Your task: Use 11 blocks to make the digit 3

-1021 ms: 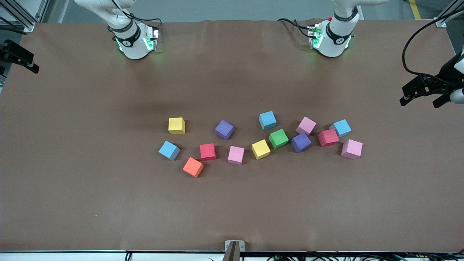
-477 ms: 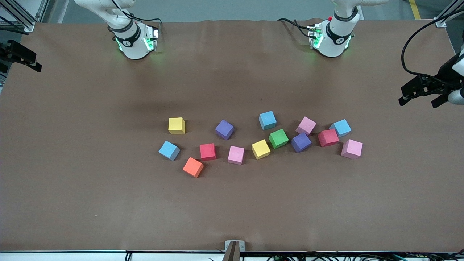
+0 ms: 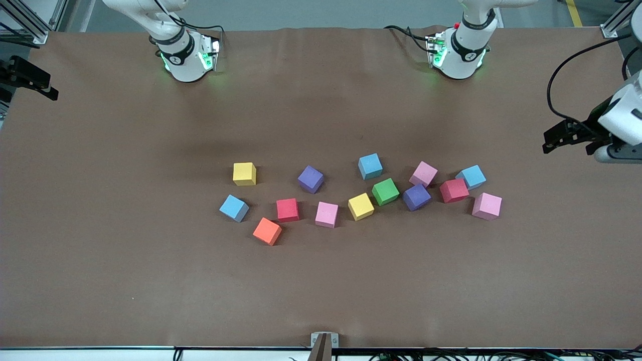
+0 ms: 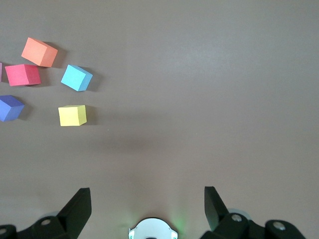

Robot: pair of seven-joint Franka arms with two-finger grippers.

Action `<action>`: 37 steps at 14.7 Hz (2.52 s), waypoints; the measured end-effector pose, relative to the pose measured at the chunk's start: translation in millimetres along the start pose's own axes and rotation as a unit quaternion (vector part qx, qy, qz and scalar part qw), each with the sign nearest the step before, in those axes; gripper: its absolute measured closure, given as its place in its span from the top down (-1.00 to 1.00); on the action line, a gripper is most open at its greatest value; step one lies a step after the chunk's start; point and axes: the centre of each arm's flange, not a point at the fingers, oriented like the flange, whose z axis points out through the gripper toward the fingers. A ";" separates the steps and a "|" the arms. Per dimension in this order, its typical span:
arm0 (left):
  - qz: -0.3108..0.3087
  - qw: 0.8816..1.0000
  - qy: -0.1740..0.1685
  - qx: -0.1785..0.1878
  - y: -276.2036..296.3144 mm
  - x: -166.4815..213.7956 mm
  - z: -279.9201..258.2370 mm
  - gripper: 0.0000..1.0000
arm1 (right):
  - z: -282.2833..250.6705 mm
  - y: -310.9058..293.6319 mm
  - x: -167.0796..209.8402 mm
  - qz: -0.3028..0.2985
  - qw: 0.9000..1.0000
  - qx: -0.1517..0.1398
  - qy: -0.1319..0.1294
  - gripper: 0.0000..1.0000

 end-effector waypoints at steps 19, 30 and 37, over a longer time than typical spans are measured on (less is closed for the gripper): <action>0.104 0.994 -0.003 0.009 -9.4 7.0 276.6 1.00 | -1.8 1.1 2.0 0.000 1.000 -0.004 0.010 1.00; 0.131 0.991 -0.032 0.005 -0.6 26.0 341.3 1.00 | 0.1 7.1 4.9 0.006 1.000 -0.007 0.011 1.00; 0.133 0.991 -0.027 0.005 2.2 27.0 353.5 0.94 | 16.1 28.7 28.4 0.024 0.999 -0.009 0.027 1.00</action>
